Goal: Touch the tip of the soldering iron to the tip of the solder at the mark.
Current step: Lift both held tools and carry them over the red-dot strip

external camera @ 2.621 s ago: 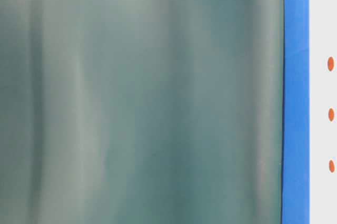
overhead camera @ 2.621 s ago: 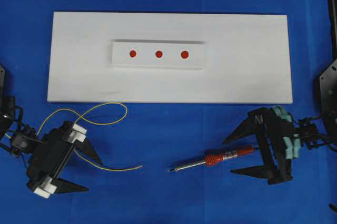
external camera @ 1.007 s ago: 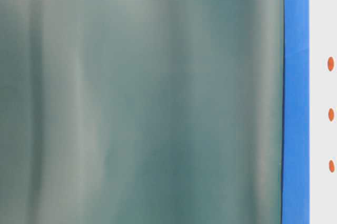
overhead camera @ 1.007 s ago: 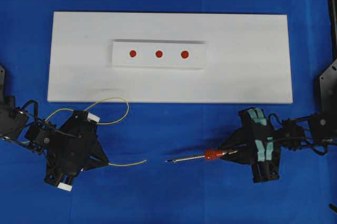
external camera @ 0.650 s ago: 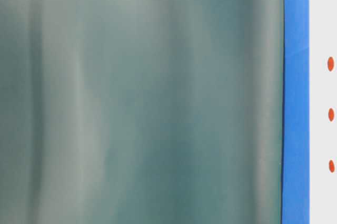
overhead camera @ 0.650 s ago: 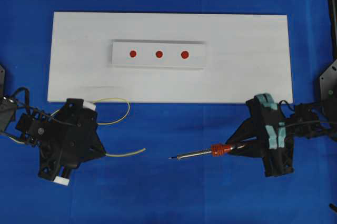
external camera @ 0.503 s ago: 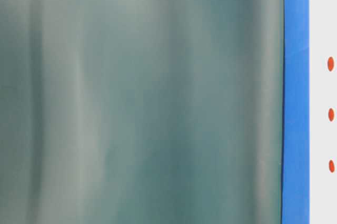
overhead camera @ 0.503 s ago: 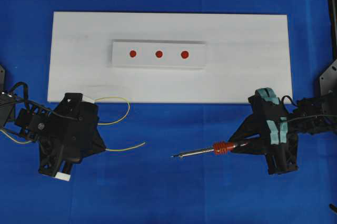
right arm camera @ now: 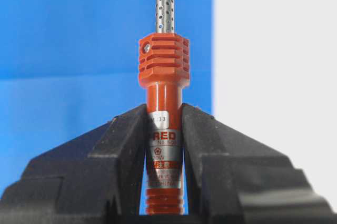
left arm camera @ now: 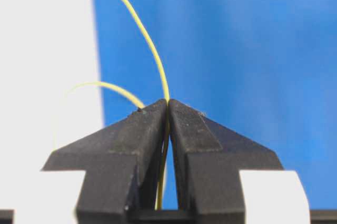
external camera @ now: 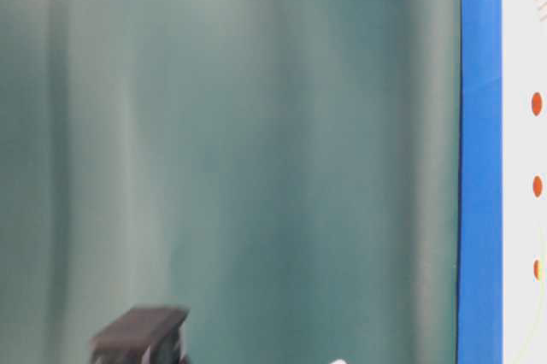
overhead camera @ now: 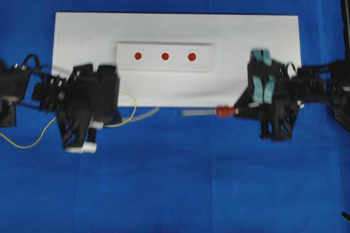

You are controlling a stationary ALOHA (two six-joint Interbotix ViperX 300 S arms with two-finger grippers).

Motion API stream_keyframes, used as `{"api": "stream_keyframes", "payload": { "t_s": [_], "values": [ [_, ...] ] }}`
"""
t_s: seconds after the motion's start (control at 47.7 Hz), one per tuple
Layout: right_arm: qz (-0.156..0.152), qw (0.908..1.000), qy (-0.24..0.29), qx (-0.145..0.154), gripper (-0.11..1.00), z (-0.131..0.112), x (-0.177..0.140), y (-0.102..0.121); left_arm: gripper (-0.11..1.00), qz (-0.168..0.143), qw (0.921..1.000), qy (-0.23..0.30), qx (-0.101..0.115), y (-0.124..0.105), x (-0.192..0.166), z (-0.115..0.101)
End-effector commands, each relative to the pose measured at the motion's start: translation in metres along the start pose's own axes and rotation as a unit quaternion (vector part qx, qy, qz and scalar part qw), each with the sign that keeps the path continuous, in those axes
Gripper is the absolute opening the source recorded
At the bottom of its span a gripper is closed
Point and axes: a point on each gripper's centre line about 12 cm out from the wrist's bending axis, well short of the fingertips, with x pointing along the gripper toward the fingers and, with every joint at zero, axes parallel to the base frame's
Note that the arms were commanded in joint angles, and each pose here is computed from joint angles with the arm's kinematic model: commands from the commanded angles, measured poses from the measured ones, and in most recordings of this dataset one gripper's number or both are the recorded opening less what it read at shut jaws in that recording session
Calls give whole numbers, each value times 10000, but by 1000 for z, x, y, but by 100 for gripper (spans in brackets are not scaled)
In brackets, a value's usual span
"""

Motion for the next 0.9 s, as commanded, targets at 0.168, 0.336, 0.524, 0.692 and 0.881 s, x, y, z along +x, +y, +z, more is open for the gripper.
{"api": "stream_keyframes", "payload": {
  "t_s": [0.168, 0.336, 0.524, 0.692, 0.881],
  "values": [
    [-573, 9979, -239, 194, 6, 32, -13, -42, 2, 443, 9982, 97, -383, 44, -3, 24],
    [-855, 9952, -325, 352, 6, 42, -15, -65, 2, 623, 9970, 201, -421, 64, -3, 29],
    [-984, 9941, -310, 343, 6, 46, -14, -74, 2, 730, 9964, 187, -382, 77, -5, 32],
    [-987, 9941, -266, 364, 6, 45, -13, -74, 2, 767, 9960, 199, -424, 81, -5, 30],
    [-985, 9942, -285, 340, 6, 46, -13, -73, 2, 767, 9959, 205, -440, 81, -6, 29]
  ]
}}
